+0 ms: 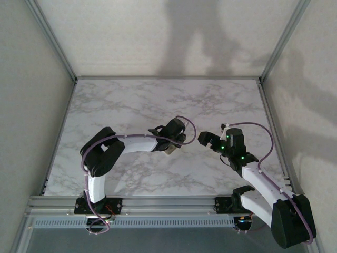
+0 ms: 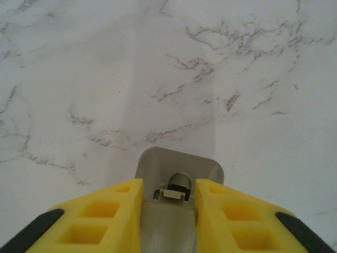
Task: Load the batteries into the remote control
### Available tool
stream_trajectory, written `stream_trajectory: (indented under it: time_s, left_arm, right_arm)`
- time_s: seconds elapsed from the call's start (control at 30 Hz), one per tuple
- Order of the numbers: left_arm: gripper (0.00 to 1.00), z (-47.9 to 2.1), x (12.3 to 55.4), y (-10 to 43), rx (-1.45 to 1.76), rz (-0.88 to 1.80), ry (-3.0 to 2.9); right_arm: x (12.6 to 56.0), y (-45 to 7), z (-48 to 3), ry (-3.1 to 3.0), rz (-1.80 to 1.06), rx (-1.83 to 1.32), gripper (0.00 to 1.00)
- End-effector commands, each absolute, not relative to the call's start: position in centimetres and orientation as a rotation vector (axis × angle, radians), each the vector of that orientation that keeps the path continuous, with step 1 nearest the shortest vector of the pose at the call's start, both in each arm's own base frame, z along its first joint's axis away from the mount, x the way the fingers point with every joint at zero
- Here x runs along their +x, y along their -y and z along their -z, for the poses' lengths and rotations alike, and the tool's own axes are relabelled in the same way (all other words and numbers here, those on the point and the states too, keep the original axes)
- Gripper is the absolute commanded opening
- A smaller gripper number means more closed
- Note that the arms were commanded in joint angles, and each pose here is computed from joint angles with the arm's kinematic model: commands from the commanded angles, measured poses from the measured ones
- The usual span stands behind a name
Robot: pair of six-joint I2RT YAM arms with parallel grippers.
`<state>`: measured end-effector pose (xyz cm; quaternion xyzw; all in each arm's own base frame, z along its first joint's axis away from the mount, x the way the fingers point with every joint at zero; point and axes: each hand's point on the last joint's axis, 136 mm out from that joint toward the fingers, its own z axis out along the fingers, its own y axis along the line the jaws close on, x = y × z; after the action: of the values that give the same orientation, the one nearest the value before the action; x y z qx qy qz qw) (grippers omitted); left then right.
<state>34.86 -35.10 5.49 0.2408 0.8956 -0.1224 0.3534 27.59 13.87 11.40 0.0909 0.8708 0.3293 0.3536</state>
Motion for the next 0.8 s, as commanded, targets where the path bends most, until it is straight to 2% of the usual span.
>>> stream_trajectory:
  time_s: [0.0, 0.77]
  left_arm:
    - [0.28, -4.8, 35.1, 34.8, 0.634, 0.268, -2.307]
    - [0.31, -2.9, 33.8, 34.8, 0.682, 0.219, -2.341]
  right_arm:
    - [27.8, -13.6, -11.3, -2.241, -0.849, 0.259, 0.99]
    - [27.9, -13.6, -11.2, -2.246, -0.847, 0.259, 0.99]
